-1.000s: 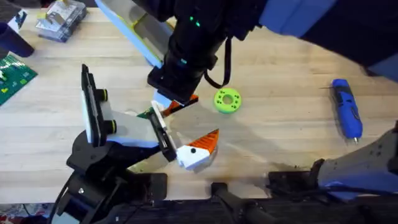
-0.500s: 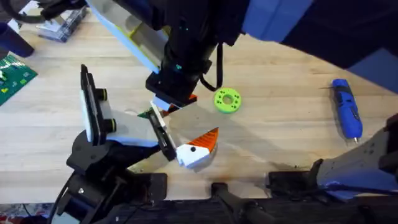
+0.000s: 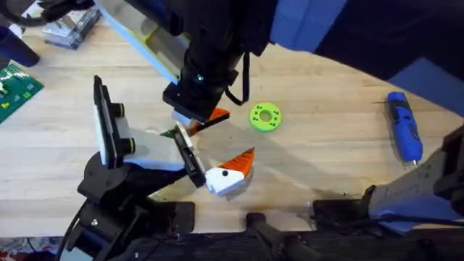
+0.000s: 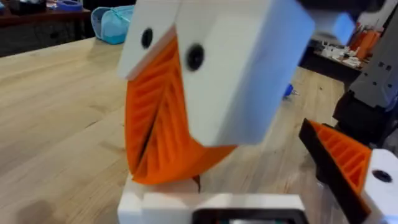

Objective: Pick up the gripper from the table and insert it into the empty holder that is missing its gripper. Then pick up a screw, insert it into the mounting hole, and use the screwdriver to tighten it. Finally, clean up the table by picking up the vegetable and placing it into the bucket.

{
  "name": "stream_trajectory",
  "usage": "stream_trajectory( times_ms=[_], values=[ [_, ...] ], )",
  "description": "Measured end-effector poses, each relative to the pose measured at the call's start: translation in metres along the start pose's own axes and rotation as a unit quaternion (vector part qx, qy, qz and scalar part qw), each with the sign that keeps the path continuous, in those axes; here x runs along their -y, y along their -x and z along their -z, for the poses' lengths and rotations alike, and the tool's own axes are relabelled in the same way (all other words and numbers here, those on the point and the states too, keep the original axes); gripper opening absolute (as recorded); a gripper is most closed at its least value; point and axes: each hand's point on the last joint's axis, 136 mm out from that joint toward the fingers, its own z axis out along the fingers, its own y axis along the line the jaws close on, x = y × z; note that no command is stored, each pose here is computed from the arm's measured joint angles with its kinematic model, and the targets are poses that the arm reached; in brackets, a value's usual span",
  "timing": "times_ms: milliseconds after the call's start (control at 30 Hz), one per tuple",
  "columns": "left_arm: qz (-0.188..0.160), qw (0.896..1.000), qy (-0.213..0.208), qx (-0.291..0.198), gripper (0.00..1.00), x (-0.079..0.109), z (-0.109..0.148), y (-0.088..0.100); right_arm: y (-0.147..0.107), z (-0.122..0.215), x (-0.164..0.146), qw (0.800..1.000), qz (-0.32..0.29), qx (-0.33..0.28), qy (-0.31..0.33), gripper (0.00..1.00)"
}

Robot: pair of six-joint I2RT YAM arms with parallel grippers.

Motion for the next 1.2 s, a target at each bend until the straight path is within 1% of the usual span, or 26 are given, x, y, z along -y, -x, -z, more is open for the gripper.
stream_trajectory(
  times_ms=[1200],
  values=[
    [0.002,1.0,-0.009,-0.002,0.986,0.0032,0.0001,-0.0006,-0.0076,0.0015,-0.0017,1.0,-0.002,-0.015,0.003,0.012]
  ],
)
